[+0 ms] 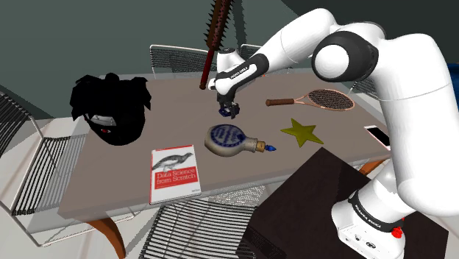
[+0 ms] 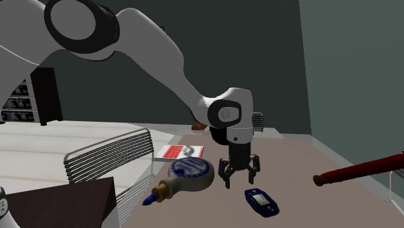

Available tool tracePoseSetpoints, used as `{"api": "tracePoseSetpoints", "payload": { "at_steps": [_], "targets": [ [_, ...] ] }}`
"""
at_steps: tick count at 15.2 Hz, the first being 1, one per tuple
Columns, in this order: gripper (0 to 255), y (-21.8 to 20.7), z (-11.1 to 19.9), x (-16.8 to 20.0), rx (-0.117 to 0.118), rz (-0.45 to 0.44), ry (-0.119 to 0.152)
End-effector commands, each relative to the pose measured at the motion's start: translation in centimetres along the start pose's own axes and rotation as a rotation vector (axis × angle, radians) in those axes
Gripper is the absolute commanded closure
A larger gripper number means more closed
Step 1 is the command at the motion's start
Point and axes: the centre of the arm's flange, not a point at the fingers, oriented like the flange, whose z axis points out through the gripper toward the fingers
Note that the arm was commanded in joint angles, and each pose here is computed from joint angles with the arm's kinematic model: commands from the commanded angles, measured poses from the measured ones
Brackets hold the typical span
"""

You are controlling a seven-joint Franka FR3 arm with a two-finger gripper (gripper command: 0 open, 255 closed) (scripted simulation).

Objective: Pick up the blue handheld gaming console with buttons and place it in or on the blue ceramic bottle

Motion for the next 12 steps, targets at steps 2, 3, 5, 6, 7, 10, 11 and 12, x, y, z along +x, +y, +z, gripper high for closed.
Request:
{"api": "tracePoseSetpoints", "payload": {
  "at_steps": [2,3,5,6,7,10,11,12],
  "targets": [
    [255,0.0,0.0,0.0,0.000,0.000,0.000],
    [255,0.0,0.0,0.0,0.000,0.000,0.000],
    [255,0.0,0.0,0.0,0.000,0.000,0.000],
    [255,0.0,0.0,0.0,0.000,0.000,0.000],
    [255,0.0,0.0,0.0,0.000,0.000,0.000],
    [255,0.0,0.0,0.0,0.000,0.000,0.000],
    [0,0.0,0.0,0.0,0.000,0.000,0.000],
    [0,0.5,-0.1,-1.5,-0.001,-0.006,0.022]
  ]
}}
